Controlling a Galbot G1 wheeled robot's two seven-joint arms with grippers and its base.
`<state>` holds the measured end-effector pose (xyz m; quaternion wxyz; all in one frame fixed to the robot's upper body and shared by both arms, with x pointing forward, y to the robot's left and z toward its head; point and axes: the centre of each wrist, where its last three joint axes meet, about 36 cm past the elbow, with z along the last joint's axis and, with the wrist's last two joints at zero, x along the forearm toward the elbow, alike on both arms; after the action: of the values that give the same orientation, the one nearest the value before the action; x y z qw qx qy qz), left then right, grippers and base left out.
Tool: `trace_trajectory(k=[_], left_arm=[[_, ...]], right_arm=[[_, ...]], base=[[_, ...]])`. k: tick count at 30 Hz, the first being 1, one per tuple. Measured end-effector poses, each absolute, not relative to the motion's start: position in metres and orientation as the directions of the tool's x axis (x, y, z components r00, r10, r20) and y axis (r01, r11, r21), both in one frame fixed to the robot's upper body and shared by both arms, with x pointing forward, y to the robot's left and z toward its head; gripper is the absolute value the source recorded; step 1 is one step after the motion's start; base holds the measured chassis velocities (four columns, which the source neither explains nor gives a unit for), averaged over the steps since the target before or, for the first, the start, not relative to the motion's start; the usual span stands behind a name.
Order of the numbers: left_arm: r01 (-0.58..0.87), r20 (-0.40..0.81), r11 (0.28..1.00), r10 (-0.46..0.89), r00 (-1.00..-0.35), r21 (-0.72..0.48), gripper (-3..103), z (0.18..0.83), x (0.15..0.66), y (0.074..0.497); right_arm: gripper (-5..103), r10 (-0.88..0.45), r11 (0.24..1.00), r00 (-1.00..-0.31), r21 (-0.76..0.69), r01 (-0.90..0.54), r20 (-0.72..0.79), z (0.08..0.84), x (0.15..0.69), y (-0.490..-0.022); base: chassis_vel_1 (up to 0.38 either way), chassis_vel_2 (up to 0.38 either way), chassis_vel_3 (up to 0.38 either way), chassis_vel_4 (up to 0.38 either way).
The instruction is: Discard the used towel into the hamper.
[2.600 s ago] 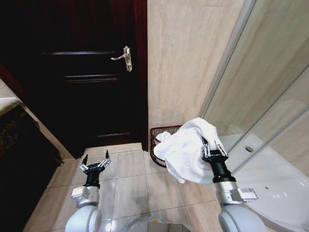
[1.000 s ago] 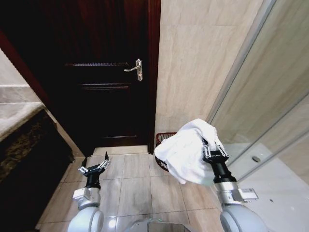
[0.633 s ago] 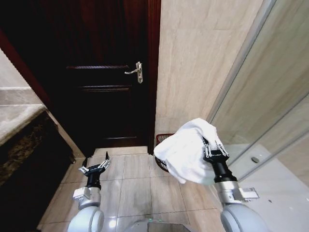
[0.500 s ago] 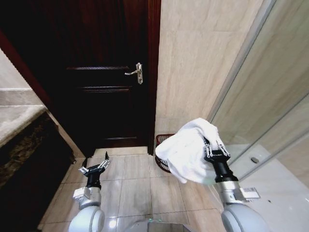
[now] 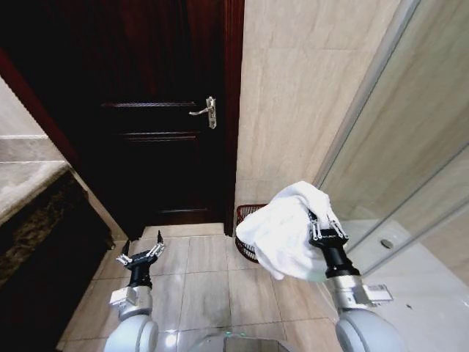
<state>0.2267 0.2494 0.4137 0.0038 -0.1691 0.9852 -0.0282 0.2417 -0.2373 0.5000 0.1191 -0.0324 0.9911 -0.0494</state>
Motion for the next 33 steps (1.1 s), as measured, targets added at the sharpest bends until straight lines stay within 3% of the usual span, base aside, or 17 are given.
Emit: trace_trajectory(k=[33], left_arm=[[-0.318, -0.017, 0.948, -0.319, -0.948, -0.024, 100, 0.406, 0.223, 0.248]], right_arm=[[18, -0.072, 0.997, -0.959, -0.049, -0.061, -0.276, 0.517, 0.269, -0.232]], base=[[-0.056, 0.054, 0.053, -0.056]])
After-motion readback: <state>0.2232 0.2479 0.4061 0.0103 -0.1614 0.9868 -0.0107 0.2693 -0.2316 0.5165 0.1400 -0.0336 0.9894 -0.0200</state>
